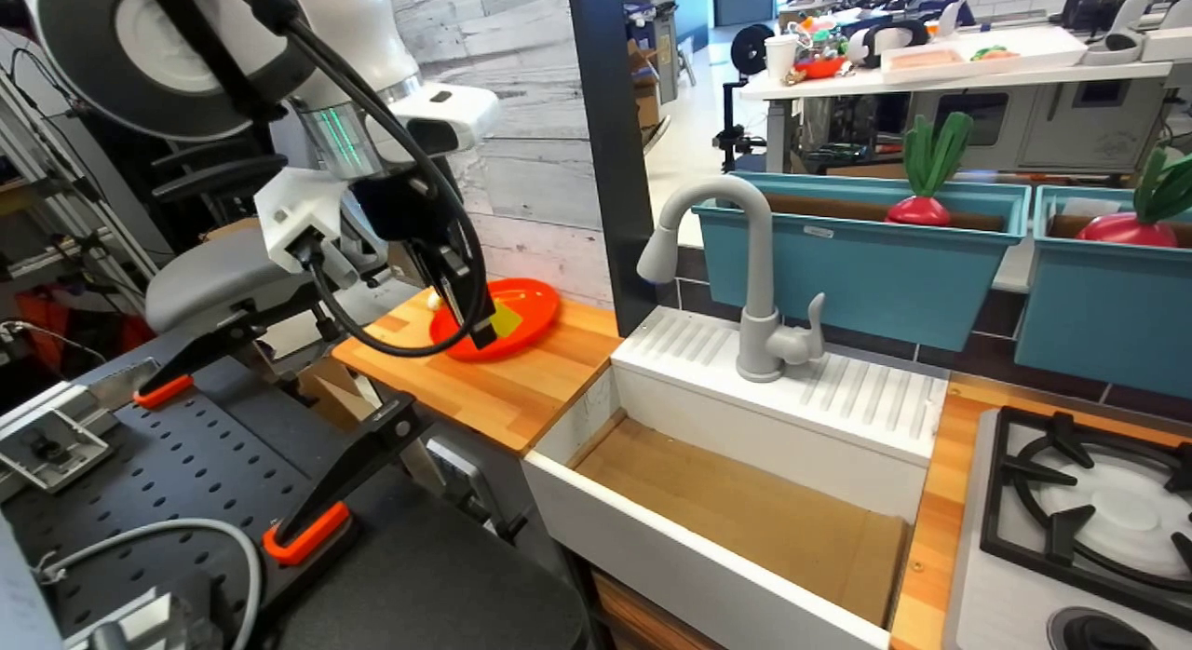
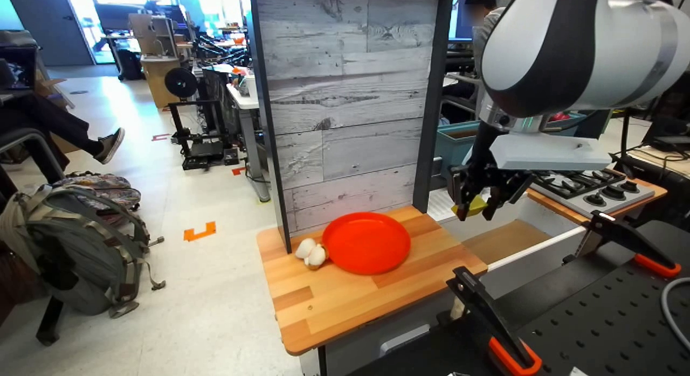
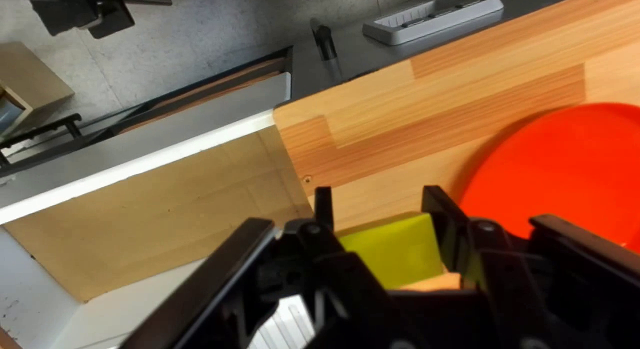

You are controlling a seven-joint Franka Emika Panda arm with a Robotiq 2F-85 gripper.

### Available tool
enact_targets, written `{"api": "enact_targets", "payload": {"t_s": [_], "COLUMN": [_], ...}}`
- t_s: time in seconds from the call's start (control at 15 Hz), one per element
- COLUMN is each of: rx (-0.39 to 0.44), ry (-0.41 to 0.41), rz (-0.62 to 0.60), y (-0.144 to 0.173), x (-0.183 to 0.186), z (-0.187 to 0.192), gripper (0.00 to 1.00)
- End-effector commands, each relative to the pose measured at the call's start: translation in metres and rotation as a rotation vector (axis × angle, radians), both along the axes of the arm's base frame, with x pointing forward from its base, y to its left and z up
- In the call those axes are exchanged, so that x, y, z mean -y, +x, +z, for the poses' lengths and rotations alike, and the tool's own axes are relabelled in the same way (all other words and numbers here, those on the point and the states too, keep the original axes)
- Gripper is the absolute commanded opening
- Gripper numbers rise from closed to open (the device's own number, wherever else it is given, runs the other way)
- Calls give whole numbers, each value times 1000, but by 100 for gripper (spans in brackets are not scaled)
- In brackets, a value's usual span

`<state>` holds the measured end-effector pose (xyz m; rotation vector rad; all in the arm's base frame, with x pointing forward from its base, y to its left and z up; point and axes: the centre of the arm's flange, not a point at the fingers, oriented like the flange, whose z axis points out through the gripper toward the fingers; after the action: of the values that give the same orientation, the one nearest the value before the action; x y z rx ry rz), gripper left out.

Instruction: Move the yellow block to the right.

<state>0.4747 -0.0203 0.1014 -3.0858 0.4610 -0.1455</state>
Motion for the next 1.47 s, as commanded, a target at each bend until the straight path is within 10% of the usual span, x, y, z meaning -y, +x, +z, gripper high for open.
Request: {"api": "enact_targets", "payload": {"t_s": [0.0,0.93,1.07,1.4], "rx": [-5,-103,-112,-97], "ry": [46,106,115,112], "rz": [-18,-18,-18,-21], "y": [17,80,84,78], "x": [17,3,3,-1], "z": [-29,-114,-114,-103], "gripper": [23,23,73,99]}}
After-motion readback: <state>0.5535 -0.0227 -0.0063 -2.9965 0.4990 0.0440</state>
